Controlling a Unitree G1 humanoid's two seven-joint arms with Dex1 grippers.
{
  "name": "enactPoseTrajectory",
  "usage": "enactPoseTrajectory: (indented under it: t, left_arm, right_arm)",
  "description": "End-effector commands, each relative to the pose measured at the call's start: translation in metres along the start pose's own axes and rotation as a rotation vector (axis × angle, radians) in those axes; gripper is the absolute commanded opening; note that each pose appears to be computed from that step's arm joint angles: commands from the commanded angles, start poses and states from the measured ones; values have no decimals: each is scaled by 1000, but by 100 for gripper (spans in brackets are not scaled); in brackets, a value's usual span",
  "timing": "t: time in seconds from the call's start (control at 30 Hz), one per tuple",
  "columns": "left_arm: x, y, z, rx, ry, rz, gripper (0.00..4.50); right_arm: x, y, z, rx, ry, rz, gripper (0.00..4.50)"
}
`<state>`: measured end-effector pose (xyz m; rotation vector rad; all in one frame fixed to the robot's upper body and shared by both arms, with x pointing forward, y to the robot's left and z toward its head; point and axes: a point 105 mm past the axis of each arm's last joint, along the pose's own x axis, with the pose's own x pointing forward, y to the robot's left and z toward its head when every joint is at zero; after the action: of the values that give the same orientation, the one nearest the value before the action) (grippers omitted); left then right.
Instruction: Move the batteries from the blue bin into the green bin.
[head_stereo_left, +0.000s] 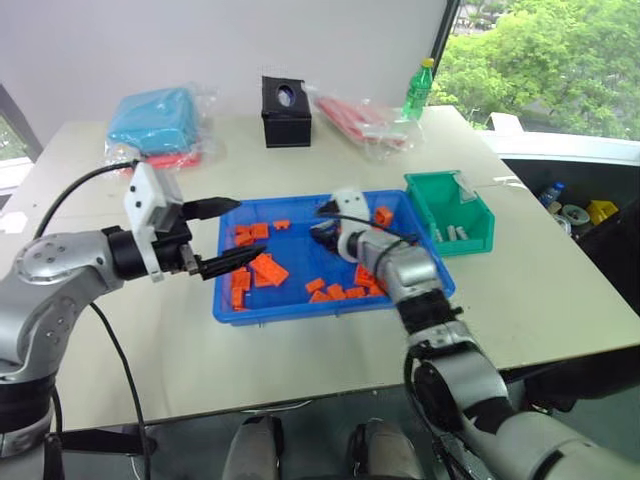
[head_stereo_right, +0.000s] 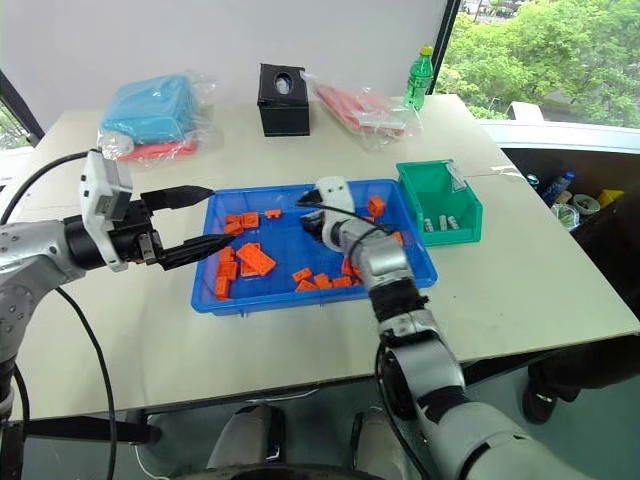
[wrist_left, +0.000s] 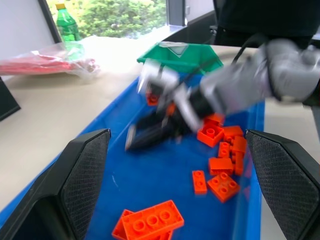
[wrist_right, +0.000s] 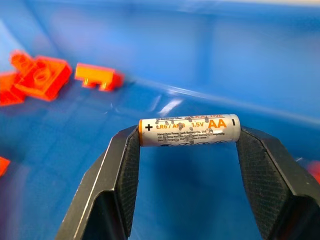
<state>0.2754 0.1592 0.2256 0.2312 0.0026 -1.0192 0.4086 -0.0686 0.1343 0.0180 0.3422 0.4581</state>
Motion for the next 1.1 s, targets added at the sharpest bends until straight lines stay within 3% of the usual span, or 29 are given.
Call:
enactPoseTrajectory:
  t: [0.03,0.2,0.5,0.57,0.63,0.67,0.83,0.9,1.1]
  left_arm:
    - [5,-6,5,22,-27,-43,450]
    - [18,-9,2,8,-46,-98,450]
    - [34,-9,5,15,-85,-145,450]
    - [35,-9,4,15,-87,-145,450]
    - [35,-9,4,16,-88,-145,450]
    - [35,-9,4,16,-89,-144,450]
    - [33,-10,4,14,-88,-134,450]
    - [32,-10,4,13,-87,-129,450]
    - [32,-10,5,15,-85,-129,450]
  right_arm:
    - [-48,-23,44,0,-128,-39,225]
    - [-100,-93,53,3,-149,-266,225]
    - [-106,-147,26,94,-92,-419,225]
    - [-104,-152,25,101,-89,-424,334]
    - [-102,-153,26,85,-89,-419,429]
    - [-103,-152,30,55,-97,-405,446]
    - [-110,-133,60,-152,-157,-267,446]
    - [-109,-113,72,-265,-163,-134,446]
    - [-105,-68,66,-625,-22,270,446]
